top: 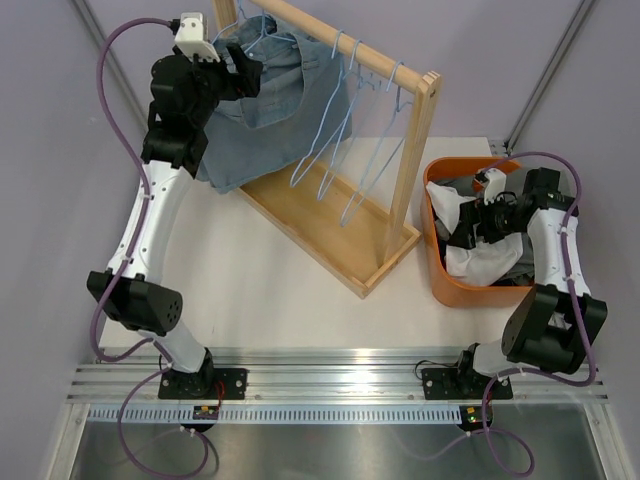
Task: Remove the skirt from the hanger
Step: Place the skirt in the bin, then pick up the hanger from the clothesline.
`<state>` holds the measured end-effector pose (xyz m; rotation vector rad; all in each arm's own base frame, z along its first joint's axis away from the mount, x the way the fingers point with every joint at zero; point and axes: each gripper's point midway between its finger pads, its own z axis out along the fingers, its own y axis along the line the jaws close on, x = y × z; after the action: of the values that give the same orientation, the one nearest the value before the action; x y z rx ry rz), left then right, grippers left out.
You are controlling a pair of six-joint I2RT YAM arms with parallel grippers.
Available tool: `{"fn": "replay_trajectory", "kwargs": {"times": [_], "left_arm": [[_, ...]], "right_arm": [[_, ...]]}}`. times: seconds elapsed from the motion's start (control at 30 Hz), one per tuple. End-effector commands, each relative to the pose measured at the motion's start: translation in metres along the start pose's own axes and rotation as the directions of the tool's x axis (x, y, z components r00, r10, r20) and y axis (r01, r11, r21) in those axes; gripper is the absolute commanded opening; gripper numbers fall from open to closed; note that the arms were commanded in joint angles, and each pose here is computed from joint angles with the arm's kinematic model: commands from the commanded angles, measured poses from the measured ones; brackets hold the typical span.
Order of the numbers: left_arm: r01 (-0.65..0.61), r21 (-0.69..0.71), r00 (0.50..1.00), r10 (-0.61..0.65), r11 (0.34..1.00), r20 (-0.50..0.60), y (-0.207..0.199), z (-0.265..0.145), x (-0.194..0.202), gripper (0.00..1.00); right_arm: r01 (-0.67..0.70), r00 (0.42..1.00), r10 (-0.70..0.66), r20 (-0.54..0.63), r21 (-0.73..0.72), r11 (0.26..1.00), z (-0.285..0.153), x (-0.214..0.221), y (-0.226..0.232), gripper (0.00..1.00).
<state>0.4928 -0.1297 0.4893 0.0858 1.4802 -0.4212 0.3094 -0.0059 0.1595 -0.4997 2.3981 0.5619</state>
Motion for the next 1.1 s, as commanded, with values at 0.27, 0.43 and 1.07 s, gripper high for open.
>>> {"fn": "replay_trajectory", "kwargs": {"times": [0.27,0.43,1.07], "left_arm": [[-0.245,0.013,0.936,0.233,0.969,0.264,0.0,0.054,-0.046,0.73],[-0.365,-0.018,0.903,0.359,0.931,0.237,0.009,0.067,-0.036,0.67],[-0.522,0.011,0.852,0.52,0.853,0.065,0.029,0.078,0.024,0.36]], "right_arm": [[0.075,0.995,-0.073,0.062,-0.039,0.996,-0.018,0.002,0.027,0.99],[0.058,0.996,-0.053,0.066,-0.062,0.996,-0.016,0.006,0.029,0.99],[0.01,0.995,0.0,0.098,-0.097,0.995,-0.015,0.004,0.034,1.0]]}}
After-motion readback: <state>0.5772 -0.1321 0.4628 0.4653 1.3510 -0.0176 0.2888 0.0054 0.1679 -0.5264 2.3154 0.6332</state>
